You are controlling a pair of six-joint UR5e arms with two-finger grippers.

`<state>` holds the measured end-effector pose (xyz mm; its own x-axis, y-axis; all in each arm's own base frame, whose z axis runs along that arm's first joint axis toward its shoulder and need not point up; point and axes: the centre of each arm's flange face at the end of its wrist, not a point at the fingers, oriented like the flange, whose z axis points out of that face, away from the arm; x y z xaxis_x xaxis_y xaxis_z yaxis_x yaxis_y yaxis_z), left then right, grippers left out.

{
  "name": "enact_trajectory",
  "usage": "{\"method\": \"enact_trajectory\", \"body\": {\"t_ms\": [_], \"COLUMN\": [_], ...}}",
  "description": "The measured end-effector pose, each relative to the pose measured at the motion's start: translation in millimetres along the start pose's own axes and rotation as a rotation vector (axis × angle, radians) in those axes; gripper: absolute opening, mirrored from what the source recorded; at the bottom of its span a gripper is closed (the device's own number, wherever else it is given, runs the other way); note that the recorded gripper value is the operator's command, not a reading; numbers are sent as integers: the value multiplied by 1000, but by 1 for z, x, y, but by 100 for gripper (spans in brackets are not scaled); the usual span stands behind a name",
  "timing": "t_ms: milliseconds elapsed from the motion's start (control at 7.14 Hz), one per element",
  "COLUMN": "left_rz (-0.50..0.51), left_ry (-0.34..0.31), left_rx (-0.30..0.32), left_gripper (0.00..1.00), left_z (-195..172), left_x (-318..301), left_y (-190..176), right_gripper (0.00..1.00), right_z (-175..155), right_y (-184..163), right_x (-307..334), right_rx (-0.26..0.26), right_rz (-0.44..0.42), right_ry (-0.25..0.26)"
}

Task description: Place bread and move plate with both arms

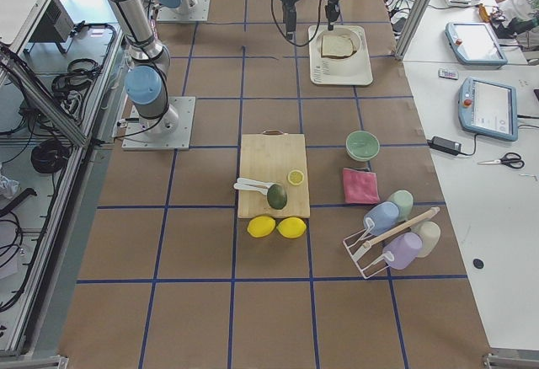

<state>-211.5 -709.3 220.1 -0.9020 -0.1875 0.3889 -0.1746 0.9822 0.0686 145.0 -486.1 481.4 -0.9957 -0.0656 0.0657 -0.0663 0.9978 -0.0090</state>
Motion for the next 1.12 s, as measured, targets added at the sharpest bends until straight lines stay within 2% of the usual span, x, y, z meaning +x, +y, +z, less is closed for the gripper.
{"method": "enact_trajectory", "body": {"t_ms": [280,420,840,1120], "left_rz": [-13,-18,-25,-42], "left_ry": [-4,-5,-5,-25], "left_rx": [-14,-20,-2,2], "left_gripper": [4,99,100,100], "left_z": [13,17,5,-42], "left_x": [-6,-9,-15,-13], "left_y": [-5,-7,-11,1], "right_gripper": [100,100,100,100], "right_z": [0,0,1,1], "right_y": [0,0,0,1], "right_x": [0,0,0,0], "right_rx": [-1,-2,-4,-8], "right_rz": [0,0,0,0], "right_ry": [0,0,0,0]}}
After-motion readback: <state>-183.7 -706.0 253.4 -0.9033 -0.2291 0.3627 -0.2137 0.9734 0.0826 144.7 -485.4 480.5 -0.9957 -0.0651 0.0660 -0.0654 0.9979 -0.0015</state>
